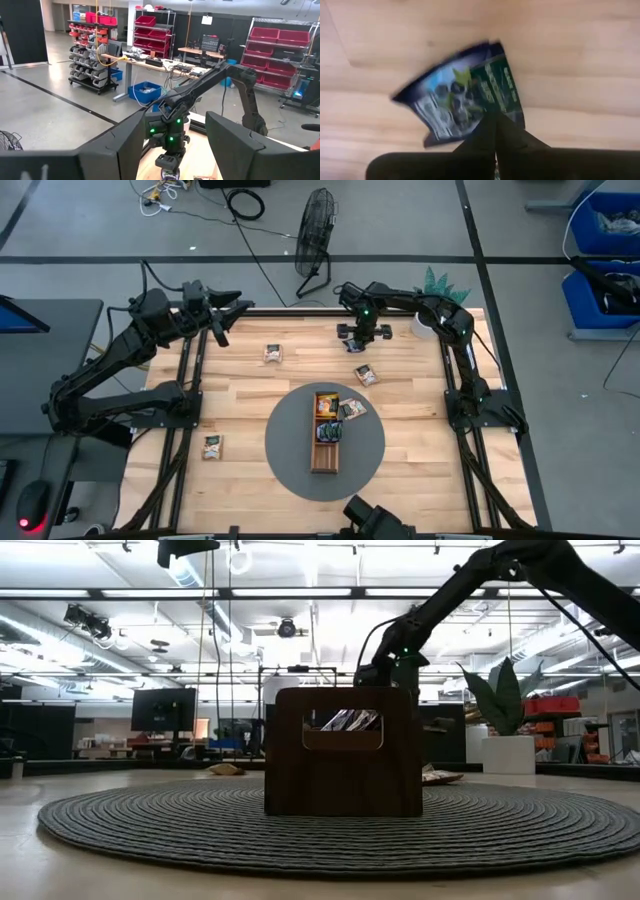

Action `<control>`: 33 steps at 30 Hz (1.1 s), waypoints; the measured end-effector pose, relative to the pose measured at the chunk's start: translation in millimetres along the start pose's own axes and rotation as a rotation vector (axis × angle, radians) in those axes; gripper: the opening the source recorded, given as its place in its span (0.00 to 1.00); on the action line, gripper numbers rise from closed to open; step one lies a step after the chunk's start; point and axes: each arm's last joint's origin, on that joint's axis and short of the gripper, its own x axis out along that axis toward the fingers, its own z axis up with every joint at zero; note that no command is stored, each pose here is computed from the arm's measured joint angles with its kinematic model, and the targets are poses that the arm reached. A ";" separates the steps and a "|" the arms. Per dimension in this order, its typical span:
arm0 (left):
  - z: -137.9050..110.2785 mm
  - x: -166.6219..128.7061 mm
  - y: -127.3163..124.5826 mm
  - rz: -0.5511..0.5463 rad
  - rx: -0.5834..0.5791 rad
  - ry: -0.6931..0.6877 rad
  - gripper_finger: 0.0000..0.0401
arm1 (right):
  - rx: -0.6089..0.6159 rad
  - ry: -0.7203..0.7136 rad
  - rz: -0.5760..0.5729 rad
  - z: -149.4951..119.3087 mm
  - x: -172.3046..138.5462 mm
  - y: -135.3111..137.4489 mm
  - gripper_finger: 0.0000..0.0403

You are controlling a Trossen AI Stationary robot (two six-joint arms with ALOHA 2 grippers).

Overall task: Pick & Place Tea
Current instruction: Put the purple tea bag into the middle section of the wooden organizer

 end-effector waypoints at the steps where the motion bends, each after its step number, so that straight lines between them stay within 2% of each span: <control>1: -0.1 0.1 0.0 0.000 0.000 0.000 0.53 | -0.015 -0.005 -0.004 -1.6 -0.9 0.9 0.00; 5: 0.0 0.0 0.0 0.000 -0.001 0.000 0.53 | -0.111 -0.056 0.041 -6.5 -14.6 6.1 0.00; 10: 0.0 0.0 0.0 0.000 -0.001 0.000 0.53 | -0.203 -0.098 -0.019 -11.9 -26.2 2.3 0.06; 14: 0.0 0.0 0.0 0.000 -0.005 0.000 0.53 | -0.207 -0.054 -0.009 -11.9 -25.5 -2.1 0.17; 20: 0.1 0.0 0.0 0.000 -0.008 -0.001 0.53 | -0.167 0.012 -0.026 -16.3 -10.6 -10.8 0.42; 24: 0.2 0.0 0.0 -0.001 -0.008 -0.002 0.53 | -0.162 0.026 -0.040 -19.3 -3.5 -13.4 0.52; 28: 0.2 0.0 -0.1 -0.001 -0.008 -0.002 0.53 | -0.197 -0.005 -0.057 -27.0 -5.2 -10.5 0.57; 33: 0.1 0.0 -0.1 -0.001 -0.008 -0.001 0.53 | -0.230 -0.118 0.032 -46.3 -26.0 -10.3 0.57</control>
